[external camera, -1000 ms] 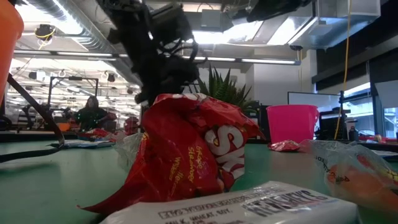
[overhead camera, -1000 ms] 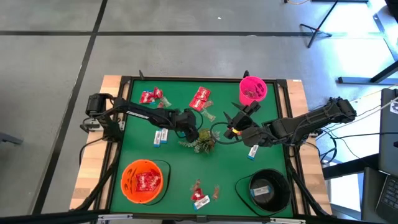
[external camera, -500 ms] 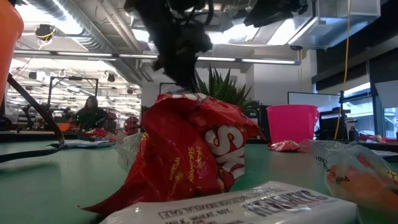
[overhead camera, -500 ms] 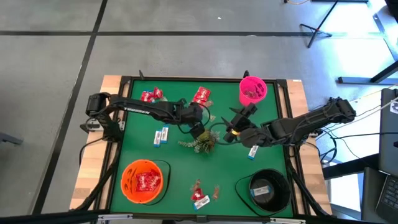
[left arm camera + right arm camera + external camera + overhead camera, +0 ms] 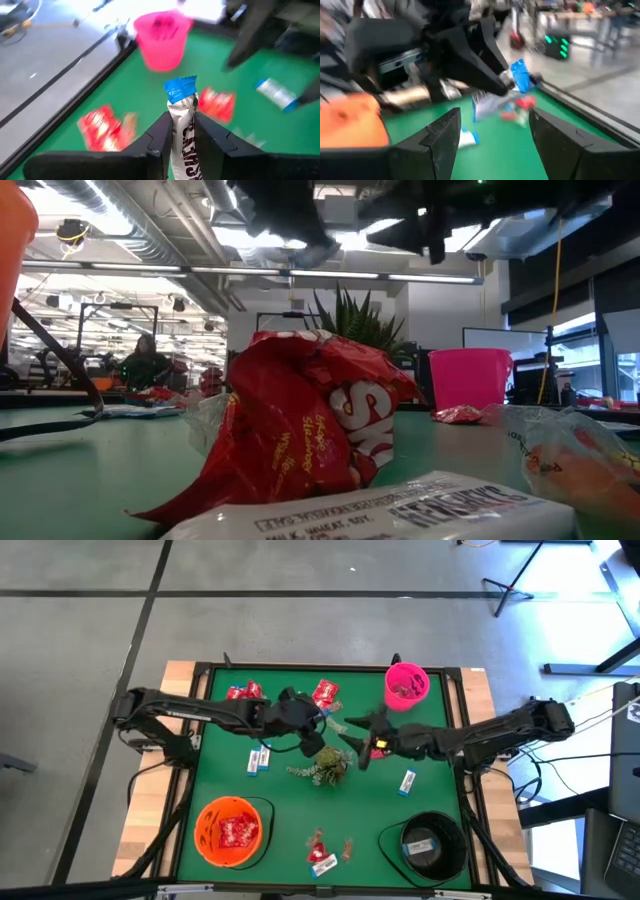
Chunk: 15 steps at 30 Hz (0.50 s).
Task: Sort candy
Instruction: Put the white chocolate into the black bucket
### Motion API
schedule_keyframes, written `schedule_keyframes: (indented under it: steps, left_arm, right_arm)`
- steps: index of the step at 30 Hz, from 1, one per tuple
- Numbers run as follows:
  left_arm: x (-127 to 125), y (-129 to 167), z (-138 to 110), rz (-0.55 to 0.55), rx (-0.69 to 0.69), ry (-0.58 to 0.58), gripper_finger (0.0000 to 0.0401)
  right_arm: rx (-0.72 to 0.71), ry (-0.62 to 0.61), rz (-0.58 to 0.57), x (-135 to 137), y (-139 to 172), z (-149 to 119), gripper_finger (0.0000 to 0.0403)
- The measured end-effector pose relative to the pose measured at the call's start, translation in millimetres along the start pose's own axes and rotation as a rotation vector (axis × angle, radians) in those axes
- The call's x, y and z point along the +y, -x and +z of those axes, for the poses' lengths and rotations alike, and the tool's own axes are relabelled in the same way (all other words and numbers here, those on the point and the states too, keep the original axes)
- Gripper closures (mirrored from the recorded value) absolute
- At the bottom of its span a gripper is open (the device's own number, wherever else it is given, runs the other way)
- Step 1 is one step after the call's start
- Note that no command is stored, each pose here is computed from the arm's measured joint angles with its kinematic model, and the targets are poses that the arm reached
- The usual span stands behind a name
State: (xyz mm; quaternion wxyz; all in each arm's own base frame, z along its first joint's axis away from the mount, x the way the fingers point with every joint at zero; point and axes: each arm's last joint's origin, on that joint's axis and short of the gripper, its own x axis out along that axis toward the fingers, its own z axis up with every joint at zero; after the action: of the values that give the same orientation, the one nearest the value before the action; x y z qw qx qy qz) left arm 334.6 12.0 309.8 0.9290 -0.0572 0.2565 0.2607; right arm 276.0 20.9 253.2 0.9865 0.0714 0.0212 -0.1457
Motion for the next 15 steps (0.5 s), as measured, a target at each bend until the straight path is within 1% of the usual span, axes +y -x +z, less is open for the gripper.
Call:
schedule_keyframes:
  steps: [2, 7, 12, 15]
  left_arm:
    - [-2.7, 3.8, 5.0, -0.045, -0.045, 0.005, 0.0337]
    - [-11.5, 7.7, 18.1, -0.141, -0.177, 0.013, 0.0337]
    - [-12.3, 9.2, 24.9, -0.156, -0.243, 0.022, 0.0337]
    - [-13.3, 8.8, 27.0, -0.161, -0.267, 0.027, 0.0337]
  right_arm:
    - [-0.056, -0.03, 0.034, -5.0, -2.0, 1.0, 0.0169]
    - [-0.071, -0.047, 0.076, -9.6, -6.0, 4.7, 0.0169]
    - [-0.075, -0.051, 0.125, -7.3, -9.2, 1.8, 0.0169]
    - [-0.095, -0.081, 0.177, -4.6, -13.3, -0.9, 0.0169]
